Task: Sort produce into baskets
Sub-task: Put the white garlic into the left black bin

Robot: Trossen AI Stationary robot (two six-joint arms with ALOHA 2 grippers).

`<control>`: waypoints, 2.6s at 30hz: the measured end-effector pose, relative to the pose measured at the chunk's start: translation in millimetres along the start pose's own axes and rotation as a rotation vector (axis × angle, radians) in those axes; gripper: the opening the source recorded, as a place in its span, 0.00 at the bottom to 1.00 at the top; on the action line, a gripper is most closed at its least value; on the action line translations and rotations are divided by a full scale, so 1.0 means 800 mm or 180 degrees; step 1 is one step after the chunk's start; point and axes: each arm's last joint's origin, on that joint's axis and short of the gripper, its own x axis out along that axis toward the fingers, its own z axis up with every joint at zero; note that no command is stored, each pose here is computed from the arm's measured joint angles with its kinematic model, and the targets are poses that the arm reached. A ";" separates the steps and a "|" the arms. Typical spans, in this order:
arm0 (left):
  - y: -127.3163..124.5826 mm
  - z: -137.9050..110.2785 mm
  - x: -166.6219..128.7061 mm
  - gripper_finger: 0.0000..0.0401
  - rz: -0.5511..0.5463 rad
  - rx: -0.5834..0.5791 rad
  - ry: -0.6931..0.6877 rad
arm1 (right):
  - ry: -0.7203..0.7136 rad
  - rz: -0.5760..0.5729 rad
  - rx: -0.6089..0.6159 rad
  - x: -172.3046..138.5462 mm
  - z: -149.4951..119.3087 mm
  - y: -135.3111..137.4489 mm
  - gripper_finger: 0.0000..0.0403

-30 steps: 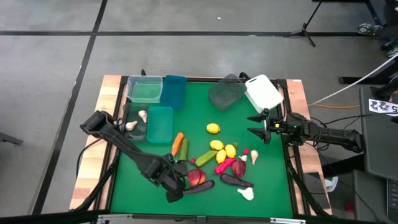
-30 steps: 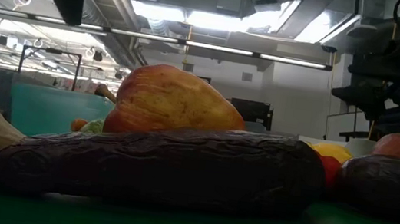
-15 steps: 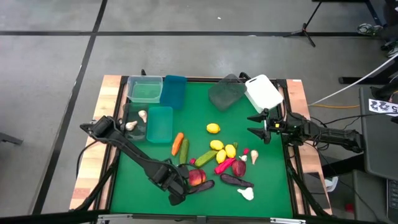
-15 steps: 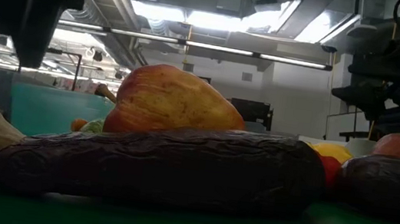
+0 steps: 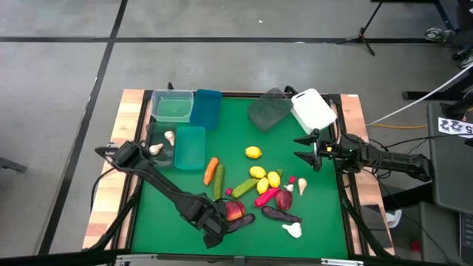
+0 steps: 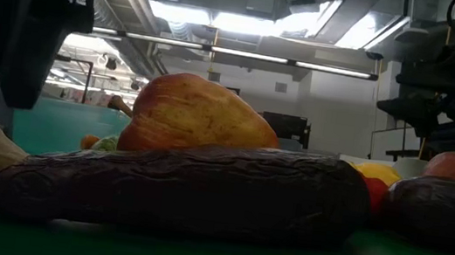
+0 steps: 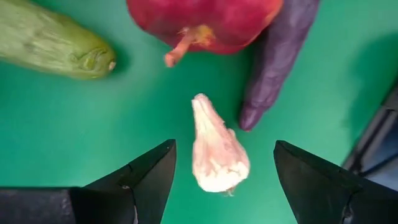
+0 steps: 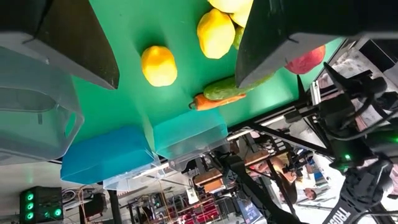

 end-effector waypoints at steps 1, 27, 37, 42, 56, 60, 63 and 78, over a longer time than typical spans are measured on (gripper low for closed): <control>0.000 0.000 0.001 0.66 0.0012 0.0002 0.0009 | 0.0000 0.0000 0.0000 0.000 0.000 0.000 0.79; 0.013 -0.015 0.038 0.66 0.0400 0.0285 0.0199 | 0.0010 0.0025 -0.0002 0.000 0.000 0.000 0.79; 0.016 -0.012 0.038 0.55 0.0415 0.0336 0.0204 | 0.0009 0.0025 -0.0002 0.000 0.000 0.000 0.79; 0.016 -0.012 0.038 0.47 0.0411 0.0279 0.0215 | 0.0009 0.0025 -0.0002 0.000 0.000 0.000 0.79; 0.022 -0.007 0.008 0.40 0.0308 0.0009 0.0213 | 0.0008 0.0027 -0.0003 0.000 0.000 0.000 0.79; 0.038 -0.004 -0.027 0.41 0.0481 -0.0183 0.0062 | 0.0007 0.0027 -0.0003 0.000 0.000 0.000 0.79; 0.064 -0.005 -0.059 0.41 0.0836 -0.0418 -0.0001 | 0.0009 0.0026 -0.0004 0.000 0.000 0.000 0.79; 0.220 -0.001 -0.167 0.41 0.1775 -0.1921 -0.0942 | 0.0008 0.0027 -0.0015 0.000 0.000 0.000 0.79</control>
